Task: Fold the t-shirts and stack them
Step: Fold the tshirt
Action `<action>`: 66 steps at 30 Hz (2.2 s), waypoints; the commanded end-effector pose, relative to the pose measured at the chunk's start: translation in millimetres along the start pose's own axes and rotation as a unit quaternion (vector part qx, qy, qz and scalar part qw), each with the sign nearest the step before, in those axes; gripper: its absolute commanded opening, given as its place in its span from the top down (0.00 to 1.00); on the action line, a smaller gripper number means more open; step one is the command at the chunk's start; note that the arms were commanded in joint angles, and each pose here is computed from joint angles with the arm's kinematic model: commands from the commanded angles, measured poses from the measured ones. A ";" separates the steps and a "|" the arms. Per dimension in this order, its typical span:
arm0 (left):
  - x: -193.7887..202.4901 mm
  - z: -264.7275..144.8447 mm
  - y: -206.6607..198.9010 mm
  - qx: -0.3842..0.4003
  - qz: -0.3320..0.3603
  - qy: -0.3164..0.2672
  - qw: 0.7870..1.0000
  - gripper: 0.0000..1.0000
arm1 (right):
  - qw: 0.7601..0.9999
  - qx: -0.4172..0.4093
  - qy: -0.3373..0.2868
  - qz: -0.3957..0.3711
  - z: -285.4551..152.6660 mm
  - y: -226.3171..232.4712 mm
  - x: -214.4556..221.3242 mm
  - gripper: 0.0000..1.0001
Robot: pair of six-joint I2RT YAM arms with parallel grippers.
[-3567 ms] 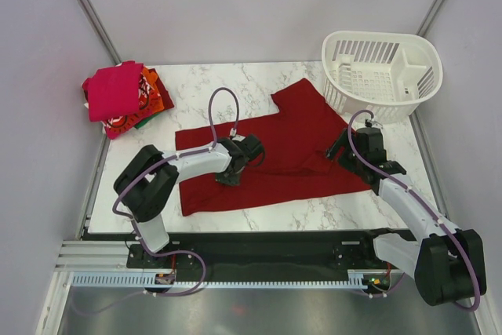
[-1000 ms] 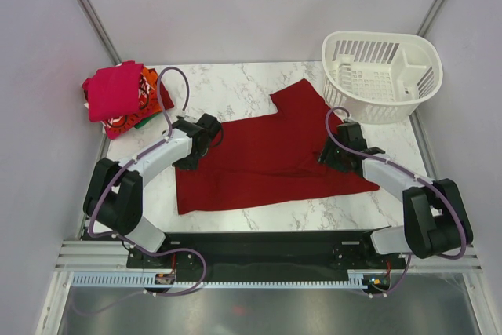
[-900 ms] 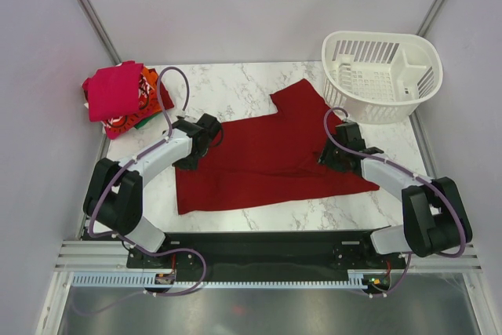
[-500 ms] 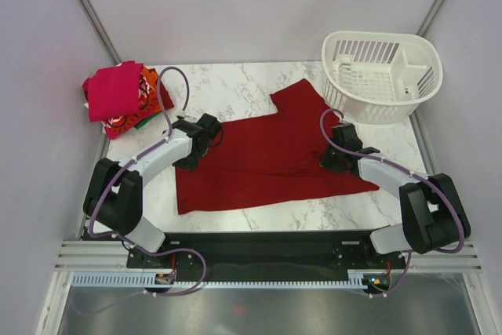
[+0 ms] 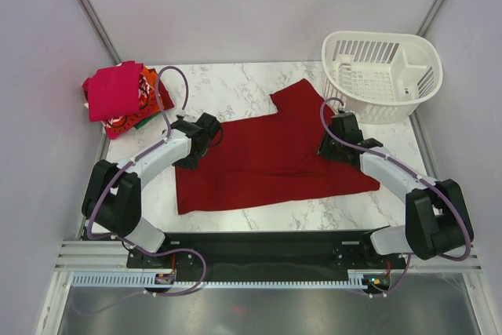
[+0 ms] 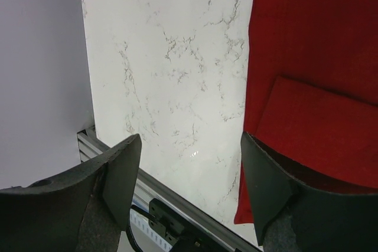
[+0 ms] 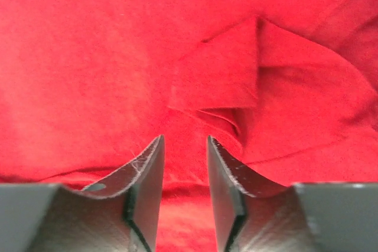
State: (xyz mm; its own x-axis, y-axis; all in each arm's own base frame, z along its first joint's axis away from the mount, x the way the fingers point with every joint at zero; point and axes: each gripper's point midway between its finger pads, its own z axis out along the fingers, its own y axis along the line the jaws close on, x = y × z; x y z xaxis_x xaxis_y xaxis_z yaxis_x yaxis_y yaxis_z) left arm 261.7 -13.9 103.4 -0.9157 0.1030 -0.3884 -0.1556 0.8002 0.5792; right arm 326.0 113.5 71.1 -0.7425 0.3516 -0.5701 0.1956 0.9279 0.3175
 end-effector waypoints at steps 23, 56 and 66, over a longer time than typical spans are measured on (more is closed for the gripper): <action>-9.3 -5.0 2.8 0.006 -0.037 -0.026 0.999 0.25 | 0.998 0.025 0.060 -0.003 10.6 -27.1 51.4 0.53; -8.5 -3.8 2.8 0.007 -0.038 -0.023 0.999 0.25 | 0.987 -0.134 0.056 -0.074 38.1 99.4 -35.6 0.25; -25.1 -14.4 -23.6 0.101 -0.050 -0.026 0.993 0.25 | 0.988 -0.114 -0.032 -0.095 36.0 135.7 -122.2 0.22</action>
State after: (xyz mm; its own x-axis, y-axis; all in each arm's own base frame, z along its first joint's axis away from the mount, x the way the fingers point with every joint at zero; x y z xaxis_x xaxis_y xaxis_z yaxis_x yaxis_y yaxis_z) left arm 264.8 -24.4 100.6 -0.9107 0.0663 -0.4078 -0.1619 0.8508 0.4999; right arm 435.6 195.6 130.0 -0.7609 0.2091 -0.6142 -0.0638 0.9179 0.3916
